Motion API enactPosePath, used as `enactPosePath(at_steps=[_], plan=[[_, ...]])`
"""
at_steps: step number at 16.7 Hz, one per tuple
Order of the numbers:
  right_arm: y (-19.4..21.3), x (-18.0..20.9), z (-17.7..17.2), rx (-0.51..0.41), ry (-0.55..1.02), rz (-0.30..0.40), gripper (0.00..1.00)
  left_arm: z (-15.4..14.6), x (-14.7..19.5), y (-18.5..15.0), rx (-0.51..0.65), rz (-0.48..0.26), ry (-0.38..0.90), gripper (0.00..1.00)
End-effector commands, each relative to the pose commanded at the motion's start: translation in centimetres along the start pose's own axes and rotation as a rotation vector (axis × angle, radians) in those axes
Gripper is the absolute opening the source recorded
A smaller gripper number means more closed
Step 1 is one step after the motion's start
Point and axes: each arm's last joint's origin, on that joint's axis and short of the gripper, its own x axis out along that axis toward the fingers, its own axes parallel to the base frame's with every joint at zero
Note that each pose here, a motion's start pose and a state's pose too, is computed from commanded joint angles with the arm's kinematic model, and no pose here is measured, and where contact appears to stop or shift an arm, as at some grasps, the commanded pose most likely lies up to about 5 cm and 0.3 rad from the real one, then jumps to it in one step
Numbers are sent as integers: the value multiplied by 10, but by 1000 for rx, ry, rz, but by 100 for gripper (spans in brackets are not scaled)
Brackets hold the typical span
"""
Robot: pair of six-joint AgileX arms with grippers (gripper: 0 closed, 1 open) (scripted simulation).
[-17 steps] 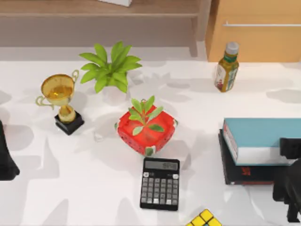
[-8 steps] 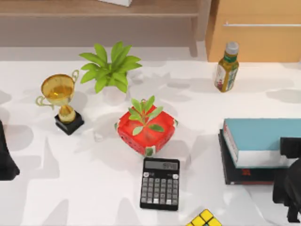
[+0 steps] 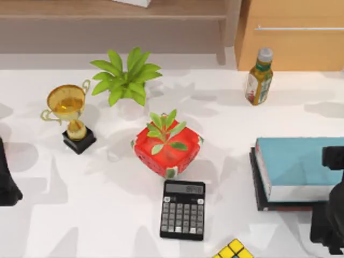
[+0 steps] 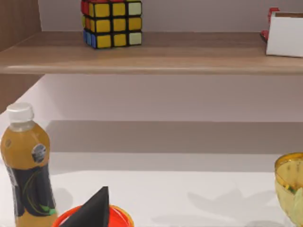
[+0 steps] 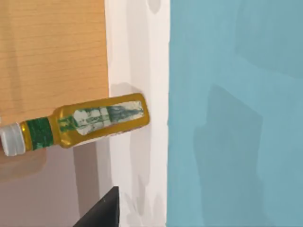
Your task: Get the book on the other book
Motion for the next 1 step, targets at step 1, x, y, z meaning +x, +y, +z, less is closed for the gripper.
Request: enactPosePath(at_steps=[1], plan=[[0, 0, 0, 0, 0, 0, 100, 0, 0, 0, 0, 0, 0, 100]])
